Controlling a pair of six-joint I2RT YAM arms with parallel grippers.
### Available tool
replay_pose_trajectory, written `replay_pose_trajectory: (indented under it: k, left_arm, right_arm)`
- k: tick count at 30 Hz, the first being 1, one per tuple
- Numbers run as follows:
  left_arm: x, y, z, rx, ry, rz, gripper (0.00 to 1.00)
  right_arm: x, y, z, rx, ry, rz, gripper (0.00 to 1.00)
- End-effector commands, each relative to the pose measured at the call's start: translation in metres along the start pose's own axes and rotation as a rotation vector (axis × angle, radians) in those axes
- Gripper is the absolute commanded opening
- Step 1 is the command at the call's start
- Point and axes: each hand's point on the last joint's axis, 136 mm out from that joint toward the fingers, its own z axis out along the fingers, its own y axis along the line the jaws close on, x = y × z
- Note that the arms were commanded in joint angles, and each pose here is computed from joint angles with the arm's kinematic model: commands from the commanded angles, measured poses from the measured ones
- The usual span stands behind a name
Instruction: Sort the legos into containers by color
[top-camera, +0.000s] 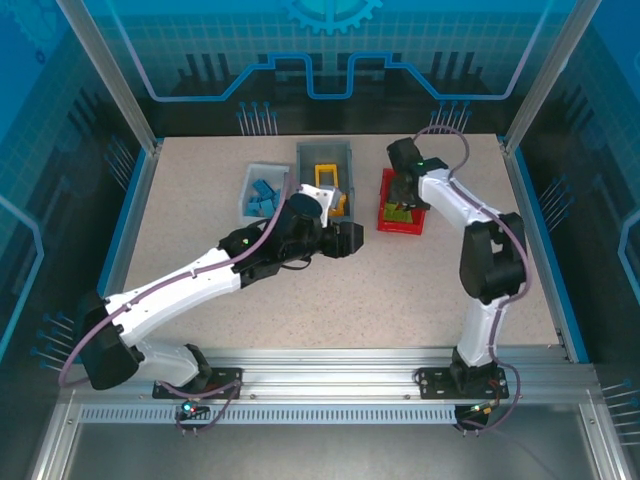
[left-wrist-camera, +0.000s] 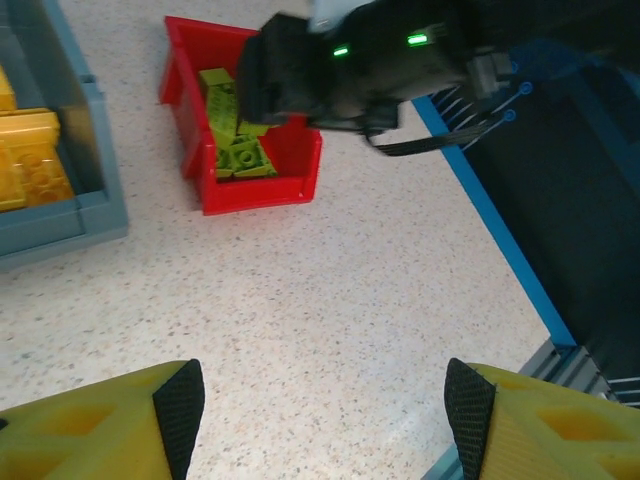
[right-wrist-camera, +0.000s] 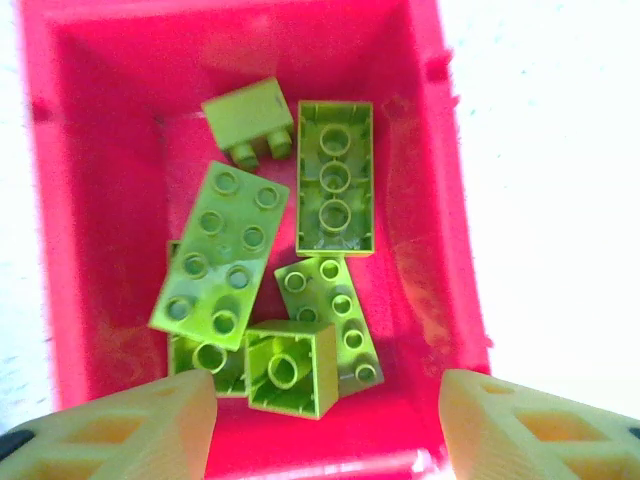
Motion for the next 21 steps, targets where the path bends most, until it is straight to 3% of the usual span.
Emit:
replay_pose_trajectory:
  k: [1,2,3,4,5,7,10,12,14,15,16,18,21]
  left_arm:
    - [-0.03,0.027,-0.042,-0.109,-0.071,-0.079,0.71]
    - [-0.031,0.045,-0.05,-0.152,-0.068,-0.121,0.73]
    - [-0.033,0.069,-0.06,-0.207,-0.07,-0.177,0.76]
    - [-0.031,0.094,-0.071,-0.26,-0.07,-0.245,0.91]
    - [-0.033,0.117,-0.084,-0.301,-0.084,-0.31,0.98]
    - [-0.025,0.161,-0.11,-0.388,-0.131,-0.385,0.99]
    - [-0.013,0.208,-0.144,-0.521,-0.228,-0.38,0.99]
    - [0.0,0.245,-0.168,-0.729,-0.3,-0.406,0.99]
    - [0.01,0.285,-0.2,-0.998,-0.431,-0.439,0.99]
    - [0.015,0.3,-0.208,-1.099,-0.47,-0.42,0.99]
    - [0.013,0.311,-0.201,-1.136,-0.47,-0.314,0.99]
    - [0.007,0.322,-0.172,-1.107,-0.446,-0.062,0.99]
    - [0.007,0.338,-0.146,-1.084,-0.451,0.098,0.99]
  right_arm:
    - [-0.024,-0.023,-0.072,-0.06,-0.158,0.043,0.71]
    - [-0.023,-0.03,-0.084,-0.069,-0.194,0.044,0.77]
    - [-0.022,-0.036,-0.095,-0.082,-0.234,0.041,0.97]
    - [-0.017,-0.043,-0.104,-0.098,-0.269,0.037,1.0]
    - [-0.012,-0.05,-0.111,-0.108,-0.3,0.041,1.0]
    - [0.0,-0.071,-0.125,-0.11,-0.381,0.053,1.0]
    - [0.023,-0.11,-0.14,-0.011,-0.478,0.114,1.0]
    - [0.039,-0.148,-0.142,0.137,-0.52,0.248,1.0]
    - [0.047,-0.151,-0.122,0.123,-0.56,0.196,1.0]
    - [0.046,-0.141,-0.111,0.051,-0.598,0.109,1.0]
    - [0.046,-0.134,-0.1,-0.004,-0.643,0.056,1.0]
    - [0.051,-0.136,-0.083,-0.005,-0.677,0.039,1.0]
    - [0.061,-0.136,-0.048,0.005,-0.558,-0.02,1.0]
